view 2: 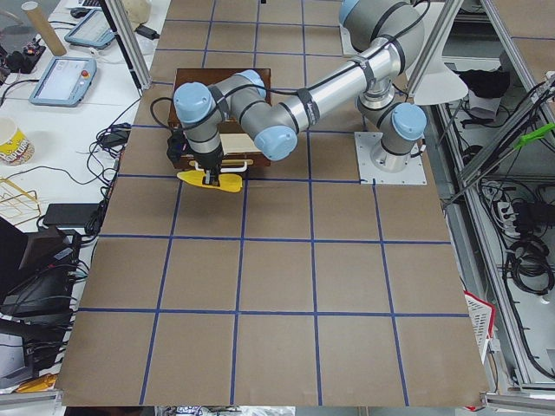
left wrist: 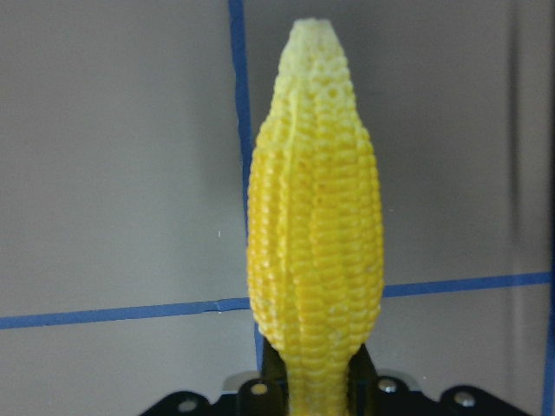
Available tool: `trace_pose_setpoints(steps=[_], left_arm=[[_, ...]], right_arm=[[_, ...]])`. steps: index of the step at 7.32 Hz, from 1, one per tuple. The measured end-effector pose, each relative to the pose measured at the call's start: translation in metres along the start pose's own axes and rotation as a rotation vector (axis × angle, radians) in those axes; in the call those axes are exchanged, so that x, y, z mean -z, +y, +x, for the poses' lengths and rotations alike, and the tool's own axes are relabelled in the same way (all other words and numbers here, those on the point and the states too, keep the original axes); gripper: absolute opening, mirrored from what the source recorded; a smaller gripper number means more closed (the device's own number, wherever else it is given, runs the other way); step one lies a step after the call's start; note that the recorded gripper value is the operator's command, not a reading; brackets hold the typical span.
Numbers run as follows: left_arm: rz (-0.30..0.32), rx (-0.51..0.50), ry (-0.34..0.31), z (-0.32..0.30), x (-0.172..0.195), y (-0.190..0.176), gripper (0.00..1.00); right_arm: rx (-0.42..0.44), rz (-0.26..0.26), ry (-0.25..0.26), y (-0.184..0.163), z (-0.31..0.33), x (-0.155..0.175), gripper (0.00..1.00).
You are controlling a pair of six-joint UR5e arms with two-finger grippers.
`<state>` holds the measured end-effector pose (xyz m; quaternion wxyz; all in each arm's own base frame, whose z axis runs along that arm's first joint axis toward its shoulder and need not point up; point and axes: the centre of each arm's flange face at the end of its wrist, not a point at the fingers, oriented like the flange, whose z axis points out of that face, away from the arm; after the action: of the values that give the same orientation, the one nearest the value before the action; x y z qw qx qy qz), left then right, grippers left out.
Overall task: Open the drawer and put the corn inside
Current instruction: 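Carry the corn over the open drawer with the left gripper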
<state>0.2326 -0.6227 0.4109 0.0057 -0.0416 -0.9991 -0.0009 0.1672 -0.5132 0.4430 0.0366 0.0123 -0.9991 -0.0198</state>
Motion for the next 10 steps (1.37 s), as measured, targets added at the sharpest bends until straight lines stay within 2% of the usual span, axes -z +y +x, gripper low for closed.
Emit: trace_pose_setpoints(steps=[2,4,10], left_arm=[[0.001,0.020,0.002,0.067,0.012,-0.016,0.00],[-0.017,0.052,0.017,0.115,0.001,-0.025,0.00],[-0.085,0.082,0.044,0.141,-0.045,-0.020,0.00]], right_arm=[[0.000,0.000,-0.001,0.000,0.000,0.000,1.00],[0.000,-0.001,0.000,0.000,0.000,0.000,1.00],[0.000,-0.001,0.002,0.000,0.000,-0.001,1.00]])
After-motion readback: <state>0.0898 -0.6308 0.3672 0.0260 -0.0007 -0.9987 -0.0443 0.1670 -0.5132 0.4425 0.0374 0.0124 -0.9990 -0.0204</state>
